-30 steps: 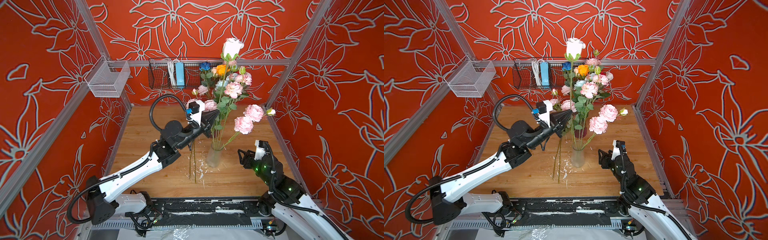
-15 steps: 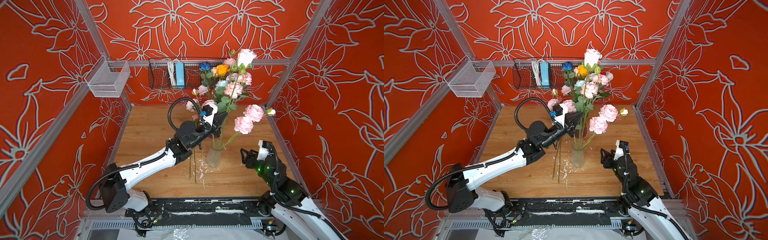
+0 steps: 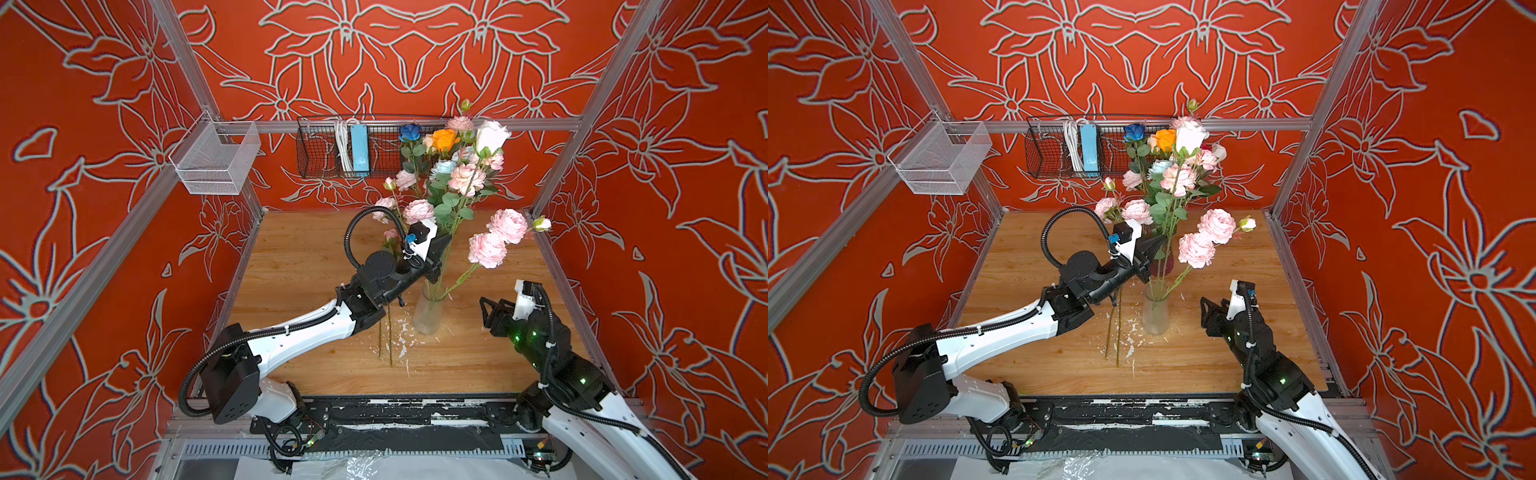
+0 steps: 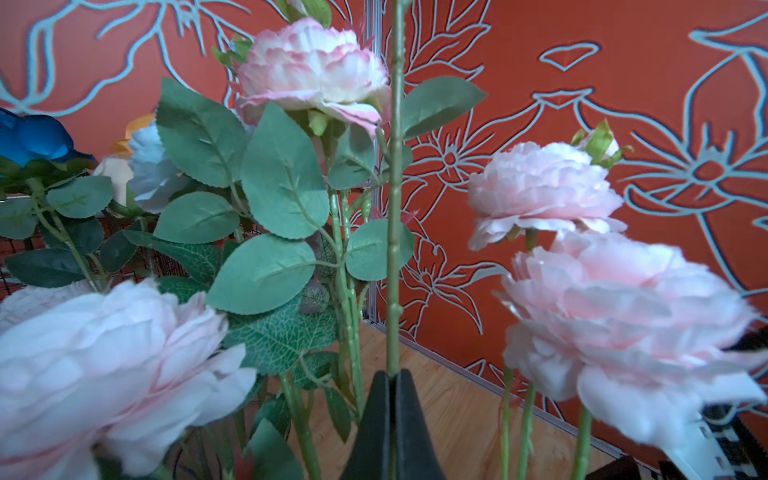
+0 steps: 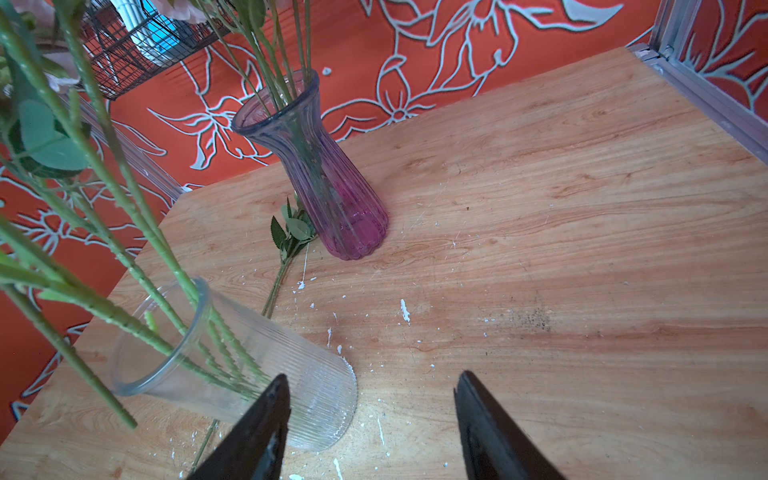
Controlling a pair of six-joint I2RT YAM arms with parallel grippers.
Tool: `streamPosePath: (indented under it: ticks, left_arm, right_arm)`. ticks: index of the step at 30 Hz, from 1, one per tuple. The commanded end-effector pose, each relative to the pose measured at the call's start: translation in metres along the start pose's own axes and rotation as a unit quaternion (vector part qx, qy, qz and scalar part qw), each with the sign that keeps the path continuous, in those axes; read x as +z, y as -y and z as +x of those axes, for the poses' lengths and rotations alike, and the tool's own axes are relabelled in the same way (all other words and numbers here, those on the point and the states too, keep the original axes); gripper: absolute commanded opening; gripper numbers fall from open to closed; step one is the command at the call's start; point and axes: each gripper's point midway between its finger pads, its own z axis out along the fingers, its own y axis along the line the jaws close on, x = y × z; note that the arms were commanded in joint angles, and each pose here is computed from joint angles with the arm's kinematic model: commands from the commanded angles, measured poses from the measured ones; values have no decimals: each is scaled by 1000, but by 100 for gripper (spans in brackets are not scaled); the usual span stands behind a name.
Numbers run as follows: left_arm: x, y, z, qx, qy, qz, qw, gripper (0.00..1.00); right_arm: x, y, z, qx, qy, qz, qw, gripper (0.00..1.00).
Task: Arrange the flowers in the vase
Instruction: 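Lower the white rose stem into the glass cup with the left gripper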
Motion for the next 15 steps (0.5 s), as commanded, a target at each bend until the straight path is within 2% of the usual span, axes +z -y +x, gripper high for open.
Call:
streamPosePath:
  ticks: [1, 15]
  left_arm:
    - [-4, 0, 1, 8, 4, -7, 1000, 0]
    - [-31, -4, 35, -8, -68, -20, 997, 0]
  right_arm:
    - [0, 0, -1, 5, 1, -1, 1000, 65]
    - [6, -6, 0, 9, -11, -11, 1000, 65]
